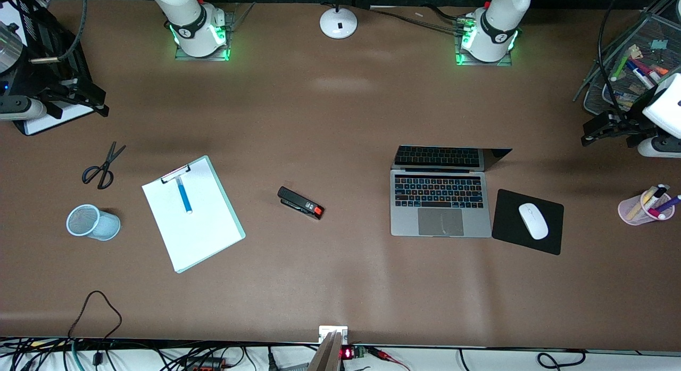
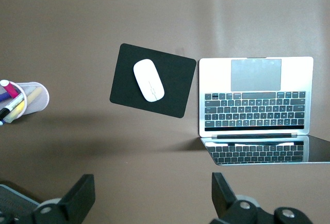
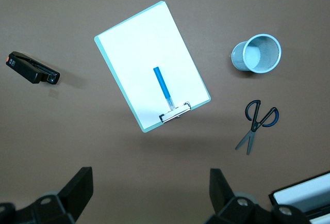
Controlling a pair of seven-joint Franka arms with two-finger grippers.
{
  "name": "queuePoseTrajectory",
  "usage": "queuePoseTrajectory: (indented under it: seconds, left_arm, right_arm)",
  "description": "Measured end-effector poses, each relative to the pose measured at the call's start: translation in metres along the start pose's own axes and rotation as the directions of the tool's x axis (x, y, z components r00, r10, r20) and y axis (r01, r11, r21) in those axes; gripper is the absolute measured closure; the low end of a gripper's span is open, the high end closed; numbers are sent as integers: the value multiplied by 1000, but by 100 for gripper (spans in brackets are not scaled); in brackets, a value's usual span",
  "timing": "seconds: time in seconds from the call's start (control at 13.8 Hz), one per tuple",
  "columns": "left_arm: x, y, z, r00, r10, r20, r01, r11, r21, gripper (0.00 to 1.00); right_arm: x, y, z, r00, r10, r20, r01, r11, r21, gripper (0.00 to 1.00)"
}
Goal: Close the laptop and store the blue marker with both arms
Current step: 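Move the right gripper toward the blue marker on the clipboard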
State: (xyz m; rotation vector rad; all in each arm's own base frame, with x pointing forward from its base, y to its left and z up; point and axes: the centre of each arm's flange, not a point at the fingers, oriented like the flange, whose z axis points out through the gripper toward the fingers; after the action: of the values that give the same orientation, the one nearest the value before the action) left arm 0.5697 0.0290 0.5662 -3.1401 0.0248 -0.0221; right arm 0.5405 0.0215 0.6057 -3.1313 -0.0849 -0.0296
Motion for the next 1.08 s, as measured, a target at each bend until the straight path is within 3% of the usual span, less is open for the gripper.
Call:
queuePoseTrajectory:
  seconds: [0.43, 0.87, 1.08]
  left_arm:
    - [4, 12, 0, 1000, 21, -8, -21, 1000, 0, 0]
    - [3, 12, 4, 1000, 22, 16, -22, 1000, -2, 0]
    - [2, 13, 6, 999, 24, 30, -24, 1000, -3, 0]
  right_arm:
    - [5, 0, -1, 1000, 0, -9, 0, 1000, -1, 0]
    - [27, -5, 43, 998, -10, 57, 10, 1000, -7, 0]
    - [38, -6, 68, 994, -73, 81, 76, 997, -25, 0]
